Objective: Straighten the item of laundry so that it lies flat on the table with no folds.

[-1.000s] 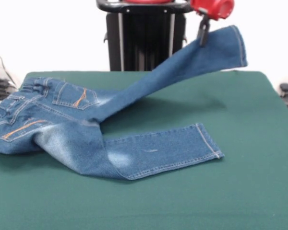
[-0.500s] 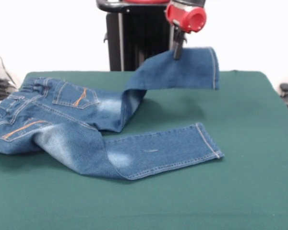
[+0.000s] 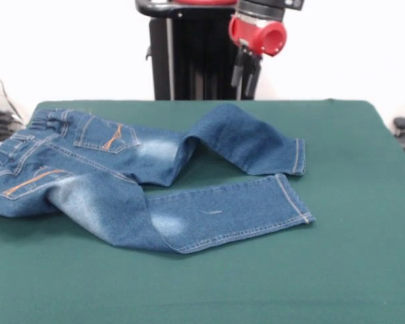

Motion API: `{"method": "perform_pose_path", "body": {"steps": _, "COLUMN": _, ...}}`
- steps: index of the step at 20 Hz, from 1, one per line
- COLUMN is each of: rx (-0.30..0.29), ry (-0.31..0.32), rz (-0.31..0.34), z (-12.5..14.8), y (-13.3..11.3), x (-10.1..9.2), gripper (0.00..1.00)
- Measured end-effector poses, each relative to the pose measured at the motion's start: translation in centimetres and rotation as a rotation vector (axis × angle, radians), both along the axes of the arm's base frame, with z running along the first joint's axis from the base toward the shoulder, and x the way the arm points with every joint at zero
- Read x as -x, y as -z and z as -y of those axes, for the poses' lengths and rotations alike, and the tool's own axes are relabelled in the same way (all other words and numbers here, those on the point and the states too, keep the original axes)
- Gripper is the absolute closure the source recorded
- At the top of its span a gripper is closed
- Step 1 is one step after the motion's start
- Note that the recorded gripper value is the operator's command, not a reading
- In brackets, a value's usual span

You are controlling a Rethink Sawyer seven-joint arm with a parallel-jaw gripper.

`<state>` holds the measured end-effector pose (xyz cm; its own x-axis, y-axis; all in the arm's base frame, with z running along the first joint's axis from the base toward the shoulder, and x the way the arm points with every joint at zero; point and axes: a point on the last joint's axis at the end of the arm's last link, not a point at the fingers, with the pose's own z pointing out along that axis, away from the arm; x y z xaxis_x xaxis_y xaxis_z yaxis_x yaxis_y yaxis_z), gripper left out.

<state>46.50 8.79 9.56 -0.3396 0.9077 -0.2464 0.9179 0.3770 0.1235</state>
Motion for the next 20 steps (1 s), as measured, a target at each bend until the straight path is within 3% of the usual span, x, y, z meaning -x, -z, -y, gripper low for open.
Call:
{"method": "perform_pose_path", "body": {"steps": 12, "rx": -0.018, "ry": -0.021, "rz": -0.005, "z": -1.3, "y": 0.5, "x": 0.0, "gripper": 0.0}}
{"method": "perform_pose_path", "body": {"steps": 20, "rx": 0.011, "ry": -0.052, "rz": -0.007, "z": -3.2, "y": 1.4, "x": -0.4, "gripper": 0.0}}
